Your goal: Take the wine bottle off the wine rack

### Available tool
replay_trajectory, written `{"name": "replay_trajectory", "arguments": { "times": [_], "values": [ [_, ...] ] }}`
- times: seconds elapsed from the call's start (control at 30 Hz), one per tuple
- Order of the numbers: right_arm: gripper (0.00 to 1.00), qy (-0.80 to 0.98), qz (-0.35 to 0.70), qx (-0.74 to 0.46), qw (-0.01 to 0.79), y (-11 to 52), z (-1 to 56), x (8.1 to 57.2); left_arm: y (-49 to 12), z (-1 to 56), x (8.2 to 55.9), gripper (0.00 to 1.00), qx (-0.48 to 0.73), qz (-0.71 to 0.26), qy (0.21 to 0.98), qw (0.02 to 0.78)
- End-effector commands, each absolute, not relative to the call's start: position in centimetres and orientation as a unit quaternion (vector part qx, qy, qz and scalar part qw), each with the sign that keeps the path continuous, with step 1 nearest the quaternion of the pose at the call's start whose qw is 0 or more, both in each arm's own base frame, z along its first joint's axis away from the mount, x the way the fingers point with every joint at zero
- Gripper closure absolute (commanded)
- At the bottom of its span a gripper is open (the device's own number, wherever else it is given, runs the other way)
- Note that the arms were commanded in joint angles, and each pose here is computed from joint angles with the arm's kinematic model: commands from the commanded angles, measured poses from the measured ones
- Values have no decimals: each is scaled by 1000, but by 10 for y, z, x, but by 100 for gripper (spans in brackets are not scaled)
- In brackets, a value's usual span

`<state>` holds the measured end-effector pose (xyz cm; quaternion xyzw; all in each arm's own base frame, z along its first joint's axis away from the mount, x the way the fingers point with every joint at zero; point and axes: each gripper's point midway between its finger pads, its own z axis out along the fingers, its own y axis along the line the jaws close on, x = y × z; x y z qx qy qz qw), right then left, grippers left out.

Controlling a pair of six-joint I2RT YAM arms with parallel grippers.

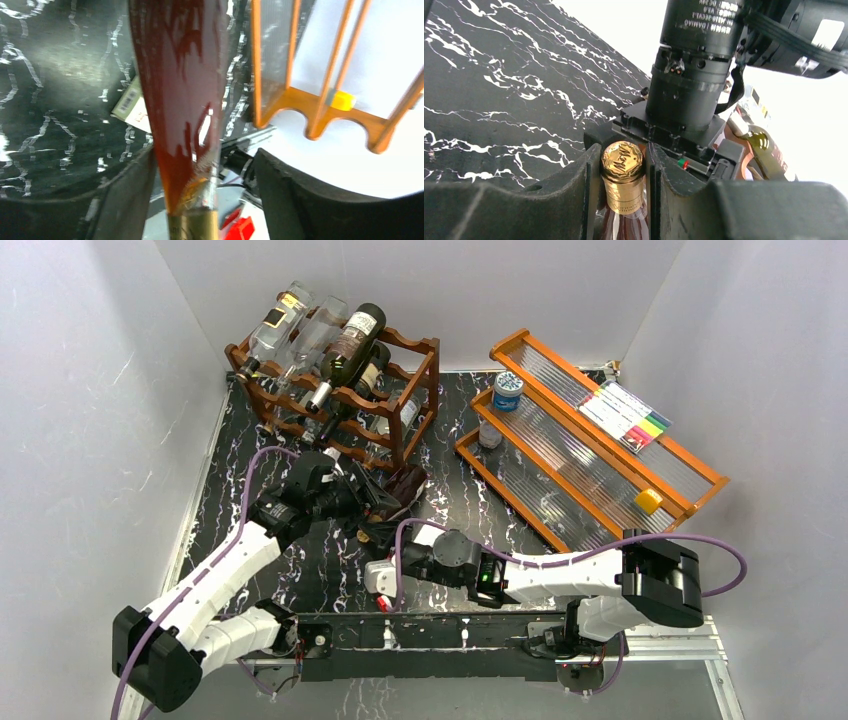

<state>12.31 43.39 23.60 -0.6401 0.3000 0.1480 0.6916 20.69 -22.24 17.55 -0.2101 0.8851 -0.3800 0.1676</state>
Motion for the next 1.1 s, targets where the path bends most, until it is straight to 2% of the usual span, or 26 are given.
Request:
{"name": "replay_trajectory", "arguments": {
  "times": [0.0, 0.13, 0.43, 0.7, 0.87, 1.07],
  "values": [
    [100, 340, 152, -560, 740, 425, 285, 143, -238, 230, 210, 15, -165, -456, 850, 204],
    [100, 348, 146, -549, 746, 421, 289, 147, -236, 230, 210, 2, -156, -454, 851, 213],
    [100, 390, 158, -488, 764, 402, 311, 165, -209, 246, 219, 2, -146, -399, 854, 298],
    [100, 468, 187, -395, 768, 378, 340, 203, -170, 277, 225, 2, -147, -338, 840, 397],
    [100, 527, 192, -322, 763, 356, 349, 245, -152, 296, 226, 2, -152, -320, 822, 446],
    [100, 599, 176, -263, 735, 339, 345, 298, -146, 292, 224, 2, -157, -311, 821, 452]
  ]
}}
